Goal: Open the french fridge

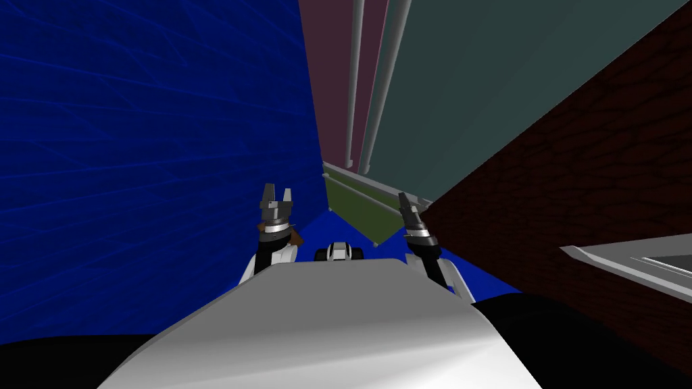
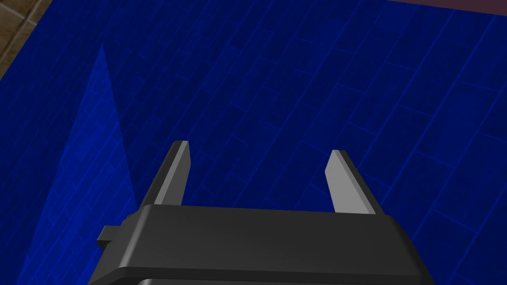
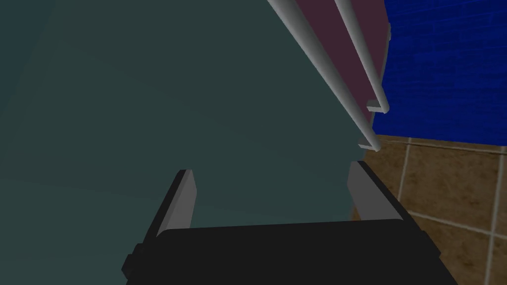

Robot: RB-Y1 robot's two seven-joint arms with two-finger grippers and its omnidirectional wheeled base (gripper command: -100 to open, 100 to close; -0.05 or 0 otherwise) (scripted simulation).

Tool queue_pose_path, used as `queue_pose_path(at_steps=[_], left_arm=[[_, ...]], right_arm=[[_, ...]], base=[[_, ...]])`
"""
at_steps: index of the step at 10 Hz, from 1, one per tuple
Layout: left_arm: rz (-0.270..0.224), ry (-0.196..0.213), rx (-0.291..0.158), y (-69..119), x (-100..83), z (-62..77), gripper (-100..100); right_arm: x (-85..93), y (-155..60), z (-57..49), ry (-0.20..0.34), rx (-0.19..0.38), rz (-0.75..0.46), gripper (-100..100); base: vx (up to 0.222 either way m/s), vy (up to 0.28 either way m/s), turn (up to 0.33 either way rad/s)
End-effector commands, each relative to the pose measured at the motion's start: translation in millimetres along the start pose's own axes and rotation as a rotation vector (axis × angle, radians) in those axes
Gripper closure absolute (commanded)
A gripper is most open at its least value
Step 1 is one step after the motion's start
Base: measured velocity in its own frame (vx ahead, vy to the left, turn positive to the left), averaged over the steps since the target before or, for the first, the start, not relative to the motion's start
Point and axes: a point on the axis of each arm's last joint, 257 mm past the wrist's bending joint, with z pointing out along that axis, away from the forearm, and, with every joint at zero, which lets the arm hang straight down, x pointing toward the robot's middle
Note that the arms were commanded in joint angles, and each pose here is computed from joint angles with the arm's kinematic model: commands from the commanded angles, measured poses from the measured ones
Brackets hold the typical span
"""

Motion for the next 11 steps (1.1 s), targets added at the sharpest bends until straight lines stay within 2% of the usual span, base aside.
queue_pose_path(at_steps=[1, 3, 4, 6, 7, 9, 10, 11], left_arm=[[0.0, 0.0, 0.0, 0.0, 0.0, 0.0, 0], [0.0, 0.0, 0.0, 0.0, 0.0, 0.0, 0], [0.0, 0.0, 0.0, 0.0, 0.0, 0.0, 0], [0.0, 0.0, 0.0, 0.0, 0.0, 0.0, 0], [0.0, 0.0, 0.0, 0.0, 0.0, 0.0, 0], [0.0, 0.0, 0.0, 0.0, 0.0, 0.0, 0], [0.0, 0.0, 0.0, 0.0, 0.0, 0.0, 0], [0.0, 0.0, 0.0, 0.0, 0.0, 0.0, 0]], right_arm=[[2.6, -16.9, -7.4, 0.04, 0.055, -0.117, -100], [2.2, -40.7, -20.4, 0.089, 0.131, -0.258, -100], [3.5, -40.8, -20.5, 0.095, 0.13, -0.273, -100], [0.1, -65.1, -35.8, 0.147, 0.206, -0.418, -100], [1.1, -65.2, -35.9, 0.153, 0.205, -0.433, -100], [-5.7, -88.3, -52.8, 0.207, 0.277, -0.576, -100], [-4.9, -88.5, -53.0, 0.212, 0.276, -0.591, -100], [-9.1, -99.3, -61.8, 0.242, 0.309, -0.669, -100]], base=[[0.09, 0.057, 0.044], [0.114, 0.055, 0.091], [0.094, 0.05, 0.039], [0.11, 0.056, 0.096], [0.096, 0.051, 0.034], [0.114, 0.068, 0.091], [0.097, 0.05, 0.034], [0.078, 0.06, 0.057]])
